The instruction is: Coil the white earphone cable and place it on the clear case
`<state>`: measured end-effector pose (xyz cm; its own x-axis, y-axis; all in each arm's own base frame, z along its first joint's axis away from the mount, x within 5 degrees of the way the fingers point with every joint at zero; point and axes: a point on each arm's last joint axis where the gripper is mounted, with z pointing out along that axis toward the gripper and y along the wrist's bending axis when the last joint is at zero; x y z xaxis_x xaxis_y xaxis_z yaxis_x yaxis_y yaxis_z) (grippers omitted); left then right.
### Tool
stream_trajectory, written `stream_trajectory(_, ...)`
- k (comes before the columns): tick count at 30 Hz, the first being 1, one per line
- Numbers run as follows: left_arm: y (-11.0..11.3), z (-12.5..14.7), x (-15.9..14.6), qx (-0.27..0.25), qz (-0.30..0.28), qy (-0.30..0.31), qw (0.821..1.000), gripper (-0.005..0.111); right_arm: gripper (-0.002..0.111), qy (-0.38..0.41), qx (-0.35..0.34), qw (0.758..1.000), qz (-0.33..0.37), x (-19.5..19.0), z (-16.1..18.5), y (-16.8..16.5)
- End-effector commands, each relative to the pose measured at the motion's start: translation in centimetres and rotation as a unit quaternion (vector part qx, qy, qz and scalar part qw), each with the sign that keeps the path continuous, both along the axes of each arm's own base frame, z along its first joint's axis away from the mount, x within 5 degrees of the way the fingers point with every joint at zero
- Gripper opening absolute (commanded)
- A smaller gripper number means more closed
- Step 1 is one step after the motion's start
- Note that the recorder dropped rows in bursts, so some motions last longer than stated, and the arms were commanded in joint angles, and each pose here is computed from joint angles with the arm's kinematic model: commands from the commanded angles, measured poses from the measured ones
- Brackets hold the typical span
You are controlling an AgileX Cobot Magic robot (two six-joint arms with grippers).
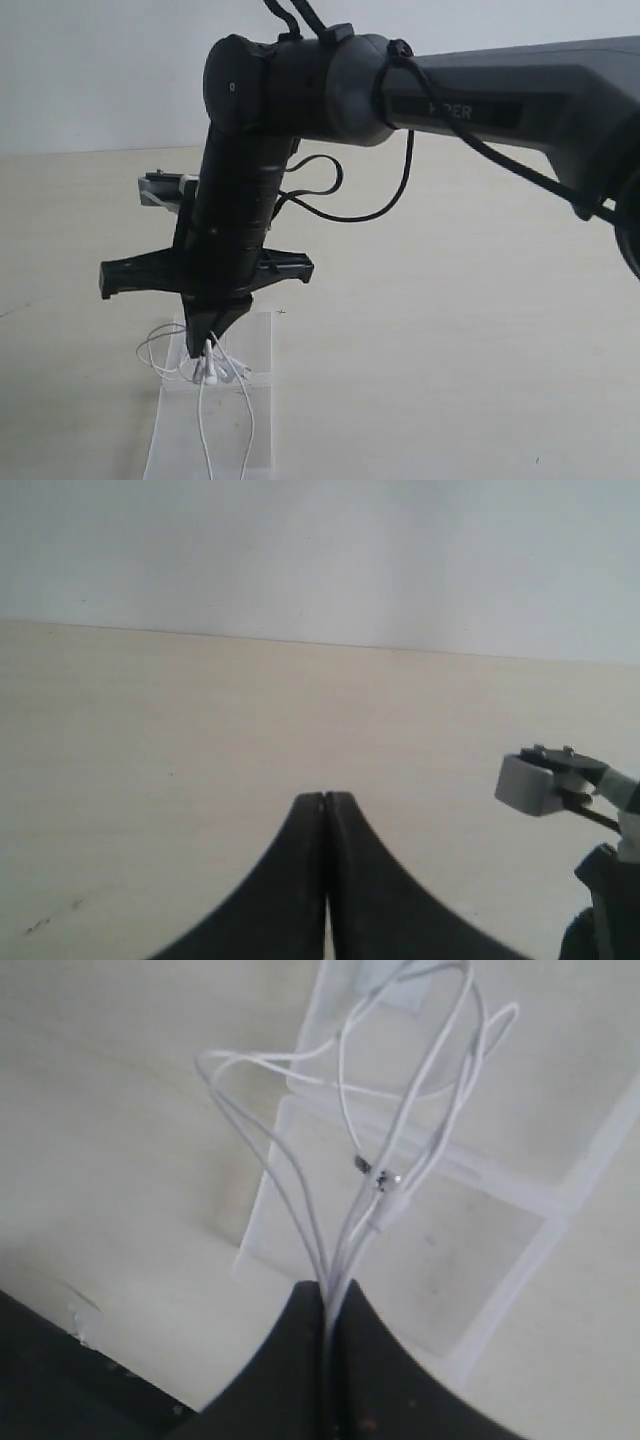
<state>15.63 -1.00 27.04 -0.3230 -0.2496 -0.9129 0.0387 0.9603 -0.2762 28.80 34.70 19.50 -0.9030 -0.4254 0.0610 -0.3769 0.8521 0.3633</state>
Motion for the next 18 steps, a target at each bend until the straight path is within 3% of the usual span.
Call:
stream_trajectory(1,-0.3,-0.2,0.0,-0.005,-0.015,0.005,1.000,0.000,0.000,-0.029,0.026,0.999,-0.005,1.0,1.7,0.8)
stream_trajectory(18,-0.6,-0.2,-0.1,-0.010,-0.033,0.008,0.999,0.000,0.000,-0.004,-0.033,0.999,-0.007,2.3,-4.7,1.5)
